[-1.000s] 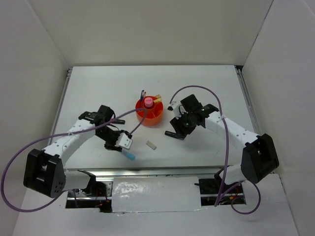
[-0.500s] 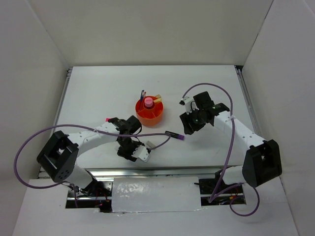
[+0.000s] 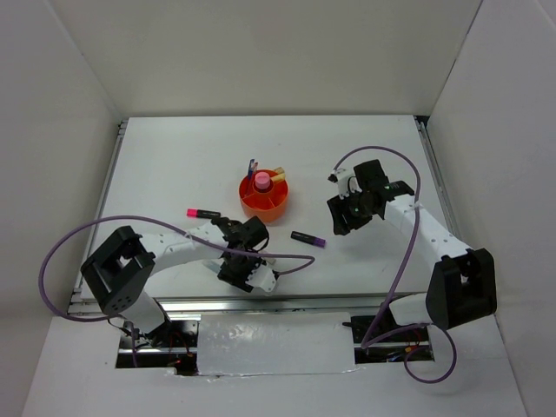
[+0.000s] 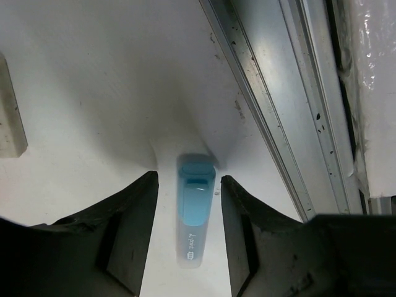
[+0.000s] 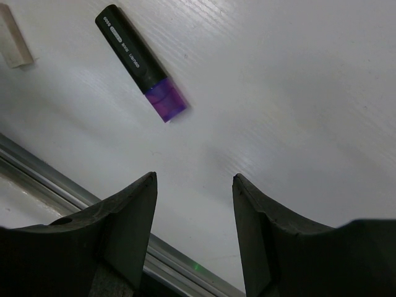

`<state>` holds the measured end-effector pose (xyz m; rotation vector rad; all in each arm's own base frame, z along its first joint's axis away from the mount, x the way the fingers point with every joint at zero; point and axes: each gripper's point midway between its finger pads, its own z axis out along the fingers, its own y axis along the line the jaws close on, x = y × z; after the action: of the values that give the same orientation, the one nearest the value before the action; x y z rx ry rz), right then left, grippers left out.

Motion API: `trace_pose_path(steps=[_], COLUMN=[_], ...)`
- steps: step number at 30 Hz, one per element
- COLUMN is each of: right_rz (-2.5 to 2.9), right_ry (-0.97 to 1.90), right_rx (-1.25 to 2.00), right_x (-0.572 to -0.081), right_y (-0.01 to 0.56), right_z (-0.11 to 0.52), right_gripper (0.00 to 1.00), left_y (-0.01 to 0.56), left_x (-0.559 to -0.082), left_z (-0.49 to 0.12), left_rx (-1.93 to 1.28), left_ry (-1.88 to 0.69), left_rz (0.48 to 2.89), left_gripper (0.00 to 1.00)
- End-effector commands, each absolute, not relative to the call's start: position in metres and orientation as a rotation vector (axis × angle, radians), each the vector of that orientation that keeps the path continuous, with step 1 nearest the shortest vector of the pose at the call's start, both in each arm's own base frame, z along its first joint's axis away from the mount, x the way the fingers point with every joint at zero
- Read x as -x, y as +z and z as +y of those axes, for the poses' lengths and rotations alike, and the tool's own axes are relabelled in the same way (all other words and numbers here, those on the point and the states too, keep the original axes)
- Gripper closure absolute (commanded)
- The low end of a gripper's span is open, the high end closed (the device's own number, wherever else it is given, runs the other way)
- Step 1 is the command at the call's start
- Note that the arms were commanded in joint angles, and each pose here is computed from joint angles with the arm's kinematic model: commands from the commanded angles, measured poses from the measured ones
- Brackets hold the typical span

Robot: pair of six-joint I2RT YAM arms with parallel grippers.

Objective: Sort the stationery into containers
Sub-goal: Pick up the pen from the center of the board, then place the pen in the storage box.

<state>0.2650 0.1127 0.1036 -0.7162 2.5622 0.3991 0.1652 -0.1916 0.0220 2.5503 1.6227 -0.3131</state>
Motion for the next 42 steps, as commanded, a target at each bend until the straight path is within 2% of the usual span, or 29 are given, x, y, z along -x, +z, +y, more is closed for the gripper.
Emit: trace_pose_path(steps=[1, 6, 13, 16, 17, 19, 23, 25, 27, 28, 30, 31, 33, 35, 36, 38, 42], right_rz=[2.541, 2.542, 2.541, 2.541, 2.539, 2.54, 2.541, 2.541, 2.537, 2.543, 2.535, 2.537, 2.533, 2.526, 2.525, 2.508, 2.498], right_ry=[0.419, 0.429, 0.424, 0.423, 0.421, 0.417, 0.421, 0.437, 0.446, 0.453, 0.464, 0.47, 0.476, 0.48, 0.483, 0.492, 0.505], right_rx=[0.723, 0.723, 0.724, 0.724, 0.723, 0.722, 0.712, 0.707, 0.691, 0.684, 0.675, 0.672, 0.667, 0.663, 0.655, 0.626, 0.602], right_x=[-0.26, -0.26, -0.263, -0.262, -0.262, -0.262, -0.263, -0.263, -0.265, -0.265, -0.268, -0.268, -0.271, -0.274, -0.275, -0.28, -0.286], right_y=[0.111, 0.111, 0.111, 0.11, 0.11, 0.109, 0.108, 0.107, 0.108, 0.107, 0.108, 0.108, 0.109, 0.112, 0.113, 0.118, 0.121], right_z=[0.11, 0.111, 0.111, 0.111, 0.11, 0.11, 0.109, 0.111, 0.112, 0.113, 0.115, 0.116, 0.117, 0.118, 0.119, 0.122, 0.124], right_gripper=[0.41, 0.4, 0.41, 0.41, 0.41, 0.41, 0.41, 0.41, 0.41, 0.41, 0.41, 0.41, 0.41, 0.41, 0.41, 0.41, 0.41], left_y=[0.017, 0.009, 0.0, 0.0, 0.003, 0.011, 0.081, 0.121, 0.194, 0.236, 0.278, 0.316, 0.347, 0.381, 0.379, 0.398, 0.397], left_x=[-0.164, -0.166, -0.163, -0.163, -0.165, -0.166, -0.186, -0.186, -0.2, -0.22, -0.245, -0.26, -0.289, -0.316, -0.336, -0.363, -0.417], left_z=[-0.187, -0.179, -0.172, -0.174, -0.179, -0.184, -0.23, -0.248, -0.285, -0.292, -0.295, -0.305, -0.298, -0.3, -0.293, -0.293, -0.286], left_rx=[-2.548, -2.576, -2.607, -2.597, -2.581, -2.567, -2.379, -2.259, -2.062, -1.955, -1.772, -1.678, -1.492, -1.38, -1.294, -1.181, -1.042], left_ry=[-0.272, -0.172, -0.115, -0.124, -0.128, -0.157, -0.294, -0.484, -0.665, -0.681, -0.75, -0.775, -0.82, -0.834, -0.869, -0.907, -0.951], left_rz=[1.685, 1.733, 1.778, 1.786, 1.777, 1.763, 1.64, 1.629, 1.532, 1.491, 1.506, 1.406, 1.424, 1.315, 1.377, 1.352, 1.328], left_gripper=[0.43, 0.48, 0.49, 0.57, 0.68, 0.75, 0.83, 0.84, 0.87, 0.9, 0.92, 0.93, 0.93, 0.92, 0.92, 0.92, 0.92])
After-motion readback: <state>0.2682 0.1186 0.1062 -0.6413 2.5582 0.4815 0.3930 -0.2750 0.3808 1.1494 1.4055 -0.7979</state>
